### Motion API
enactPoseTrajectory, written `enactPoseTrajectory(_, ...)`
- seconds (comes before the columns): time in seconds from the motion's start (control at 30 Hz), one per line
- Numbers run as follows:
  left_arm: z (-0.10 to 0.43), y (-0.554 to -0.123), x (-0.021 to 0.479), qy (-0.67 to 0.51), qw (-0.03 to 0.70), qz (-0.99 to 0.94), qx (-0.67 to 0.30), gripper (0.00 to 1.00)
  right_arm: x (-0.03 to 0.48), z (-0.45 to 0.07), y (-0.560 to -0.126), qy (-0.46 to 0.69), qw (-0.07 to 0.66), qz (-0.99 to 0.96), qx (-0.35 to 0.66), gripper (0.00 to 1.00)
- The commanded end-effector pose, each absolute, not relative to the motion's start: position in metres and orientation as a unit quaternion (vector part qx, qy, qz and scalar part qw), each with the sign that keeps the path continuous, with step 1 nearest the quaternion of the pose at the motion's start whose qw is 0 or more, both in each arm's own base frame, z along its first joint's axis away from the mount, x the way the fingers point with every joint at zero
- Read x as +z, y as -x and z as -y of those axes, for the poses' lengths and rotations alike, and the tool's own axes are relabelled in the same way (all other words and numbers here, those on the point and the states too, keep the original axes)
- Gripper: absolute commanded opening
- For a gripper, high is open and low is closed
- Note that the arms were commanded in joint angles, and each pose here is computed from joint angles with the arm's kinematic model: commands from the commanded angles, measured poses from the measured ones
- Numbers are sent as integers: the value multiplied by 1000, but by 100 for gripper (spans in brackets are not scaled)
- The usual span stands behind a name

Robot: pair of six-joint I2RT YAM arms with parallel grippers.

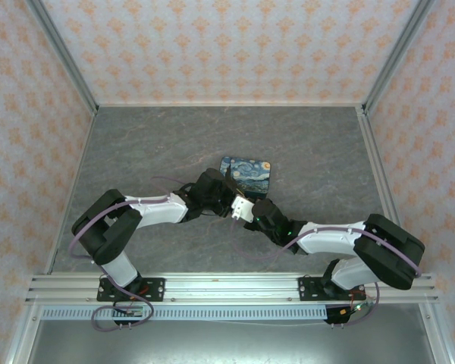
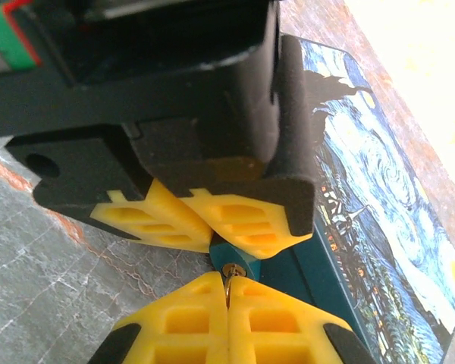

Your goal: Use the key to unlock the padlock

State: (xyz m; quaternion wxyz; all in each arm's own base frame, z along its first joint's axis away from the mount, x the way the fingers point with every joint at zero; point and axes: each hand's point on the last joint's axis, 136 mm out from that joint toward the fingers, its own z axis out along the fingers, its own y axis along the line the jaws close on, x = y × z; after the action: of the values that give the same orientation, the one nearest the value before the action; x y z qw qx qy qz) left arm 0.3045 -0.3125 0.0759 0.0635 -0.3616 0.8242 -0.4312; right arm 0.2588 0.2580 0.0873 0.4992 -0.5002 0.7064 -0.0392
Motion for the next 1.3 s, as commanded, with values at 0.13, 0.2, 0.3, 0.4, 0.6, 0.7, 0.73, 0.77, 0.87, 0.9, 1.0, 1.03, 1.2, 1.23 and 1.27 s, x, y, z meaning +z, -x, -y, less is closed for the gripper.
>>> enactPoseTrajectory(0.13,328,-306,93,346,55,-814,-463,0,111,-274,-268,414,541,-731,30,0)
enactPoseTrajectory(0.2,327,-306,93,347,55,-814,-462,0,108,-277,-268,402,540,-738,45,0)
enactPoseTrajectory(0.3,327,-306,92,347,55,-815,-461,0,103,-281,-269,384,538,-748,64,0)
enactPoseTrajectory(0.4,327,-306,91,347,55,-815,-460,0,100,-282,-270,362,533,-760,81,0)
enactPoseTrajectory(0.6,327,-306,84,348,54,-819,-453,0,98,-286,-272,302,521,-788,129,0)
enactPoseTrajectory(0.7,326,-305,81,347,54,-822,-448,2,95,-288,-272,280,515,-797,146,0)
enactPoseTrajectory(0.73,326,-305,80,346,55,-823,-447,6,93,-287,-271,273,513,-800,149,0)
enactPoseTrajectory(0.77,326,-306,80,344,57,-824,-447,10,92,-287,-272,265,511,-803,154,0)
enactPoseTrajectory(0.87,324,-305,78,343,59,-826,-444,21,87,-286,-271,243,506,-811,166,0)
enactPoseTrajectory(0.9,325,-305,79,343,60,-825,-445,23,87,-285,-271,234,506,-812,171,0)
enactPoseTrajectory(1.0,324,-305,79,342,60,-826,-444,33,84,-283,-270,204,505,-817,191,0)
enactPoseTrajectory(1.03,323,-305,78,343,61,-826,-444,38,83,-283,-269,198,503,-818,197,0)
enactPoseTrajectory(1.2,320,-305,79,346,65,-823,-447,53,79,-280,-266,165,500,-821,224,0)
enactPoseTrajectory(1.23,319,-305,80,346,66,-823,-446,56,79,-280,-265,160,498,-820,230,0)
enactPoseTrajectory(1.27,318,-305,80,346,68,-823,-446,57,79,-281,-264,157,498,-820,236,0)
